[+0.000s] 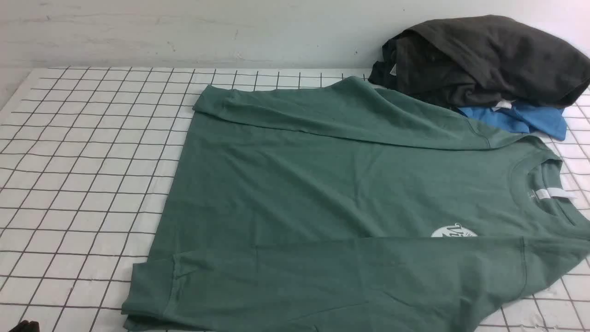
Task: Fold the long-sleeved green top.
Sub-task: Use the left arm to clamp the cuff closest to it, then use the left arm to drag and place the cuff at the centered position on the left edge of the fabric, then use the left arm to clamp the cuff farthest from it, then use the left arm to drag and drop the cuff onto the cuff closest to the left arm, then use both arms simultaneously to clamp the lower edge of the clothing fabric
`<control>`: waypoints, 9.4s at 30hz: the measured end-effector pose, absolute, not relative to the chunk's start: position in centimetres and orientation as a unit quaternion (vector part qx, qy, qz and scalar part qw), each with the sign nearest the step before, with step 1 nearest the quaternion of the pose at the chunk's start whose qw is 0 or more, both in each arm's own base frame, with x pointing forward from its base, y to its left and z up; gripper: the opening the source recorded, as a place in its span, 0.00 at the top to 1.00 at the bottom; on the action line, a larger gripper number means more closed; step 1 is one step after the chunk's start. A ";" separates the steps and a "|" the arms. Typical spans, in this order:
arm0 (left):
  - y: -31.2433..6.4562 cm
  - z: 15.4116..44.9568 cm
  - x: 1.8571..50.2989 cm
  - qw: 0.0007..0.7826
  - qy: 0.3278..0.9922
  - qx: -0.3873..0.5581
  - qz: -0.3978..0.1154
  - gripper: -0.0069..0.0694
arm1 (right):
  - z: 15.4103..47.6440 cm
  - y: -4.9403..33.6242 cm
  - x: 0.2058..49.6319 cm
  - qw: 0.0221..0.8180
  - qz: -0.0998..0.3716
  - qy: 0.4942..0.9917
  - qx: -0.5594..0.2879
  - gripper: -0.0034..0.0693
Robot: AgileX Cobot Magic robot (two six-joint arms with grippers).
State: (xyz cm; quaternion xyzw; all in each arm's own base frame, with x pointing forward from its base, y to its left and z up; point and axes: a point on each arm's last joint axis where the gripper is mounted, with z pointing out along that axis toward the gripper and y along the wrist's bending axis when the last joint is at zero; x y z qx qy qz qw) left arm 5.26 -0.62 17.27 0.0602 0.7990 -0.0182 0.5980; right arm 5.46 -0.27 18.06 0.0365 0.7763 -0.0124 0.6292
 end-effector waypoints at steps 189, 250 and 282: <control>-7.0 13.2 59.5 0.425 0.904 -0.019 -0.037 0.79 | 22.7 14.4 21.2 0.178 0.145 0.928 -0.292 0.96; -11.0 25.0 30.4 0.025 0.956 0.287 0.047 0.24 | 26.0 11.1 20.9 0.269 0.004 0.911 -0.311 0.96; -10.1 19.7 22.6 0.102 0.795 0.585 0.123 0.92 | 26.1 12.4 20.3 0.267 0.072 0.890 -0.362 0.96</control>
